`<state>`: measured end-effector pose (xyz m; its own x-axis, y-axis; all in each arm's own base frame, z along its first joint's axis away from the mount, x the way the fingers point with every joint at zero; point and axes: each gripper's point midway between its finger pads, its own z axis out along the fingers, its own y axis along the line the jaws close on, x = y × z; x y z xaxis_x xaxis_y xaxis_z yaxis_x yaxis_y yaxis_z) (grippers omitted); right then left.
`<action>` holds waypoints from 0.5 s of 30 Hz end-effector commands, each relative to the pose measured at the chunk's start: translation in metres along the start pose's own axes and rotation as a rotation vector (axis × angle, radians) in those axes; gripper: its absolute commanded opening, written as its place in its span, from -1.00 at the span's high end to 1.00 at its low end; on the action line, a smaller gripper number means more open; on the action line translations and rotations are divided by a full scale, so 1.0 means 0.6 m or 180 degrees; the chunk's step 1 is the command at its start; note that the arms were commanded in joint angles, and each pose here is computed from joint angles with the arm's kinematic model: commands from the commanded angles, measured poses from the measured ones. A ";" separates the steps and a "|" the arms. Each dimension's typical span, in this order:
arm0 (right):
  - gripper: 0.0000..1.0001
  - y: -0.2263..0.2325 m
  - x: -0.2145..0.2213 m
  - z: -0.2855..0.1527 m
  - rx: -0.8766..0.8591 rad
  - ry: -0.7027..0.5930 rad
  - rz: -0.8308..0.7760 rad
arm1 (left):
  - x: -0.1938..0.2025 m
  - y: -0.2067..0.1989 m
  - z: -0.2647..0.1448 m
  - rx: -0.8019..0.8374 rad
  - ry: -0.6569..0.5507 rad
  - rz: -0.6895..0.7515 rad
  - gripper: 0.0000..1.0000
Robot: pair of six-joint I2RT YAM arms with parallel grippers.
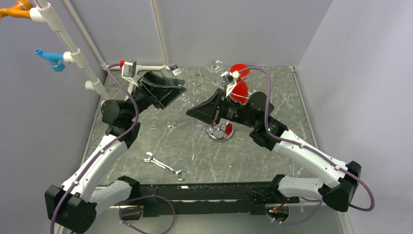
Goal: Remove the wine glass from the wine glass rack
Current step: Place the wine glass at the center of the board.
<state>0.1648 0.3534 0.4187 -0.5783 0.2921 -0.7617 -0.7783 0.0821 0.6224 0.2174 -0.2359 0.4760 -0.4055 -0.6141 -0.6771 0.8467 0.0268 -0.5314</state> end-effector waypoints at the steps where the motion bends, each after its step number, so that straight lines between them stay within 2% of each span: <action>1: 1.00 0.029 -0.030 0.000 -0.0186 -0.0200 -0.0211 | -0.004 -0.029 0.004 0.0232 0.0001 0.0102 0.46; 3: 1.00 0.030 -0.030 -0.001 -0.0179 -0.0198 -0.0224 | -0.003 -0.030 0.004 0.0239 0.0021 0.0113 0.69; 5: 1.00 0.029 -0.030 -0.002 -0.0165 -0.0196 -0.0253 | -0.002 -0.031 0.004 0.0230 0.0050 0.0123 1.00; 8: 1.00 0.029 -0.033 -0.004 -0.0124 -0.0204 -0.0299 | 0.001 -0.032 0.003 0.0201 0.0104 0.0165 1.00; 12: 0.58 0.030 -0.035 -0.006 -0.0102 -0.0185 -0.0341 | 0.004 -0.036 0.000 0.0187 0.0159 0.0263 1.00; 15: 0.35 0.031 -0.036 -0.005 -0.0098 -0.0169 -0.0354 | 0.005 -0.041 -0.001 0.0201 0.0212 0.0327 1.00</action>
<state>0.1680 0.3534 0.4111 -0.5500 0.2747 -0.7887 -0.7949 0.1174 0.5952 0.2170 -0.2409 0.4642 -0.4121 -0.5709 -0.7101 0.8474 0.0462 -0.5289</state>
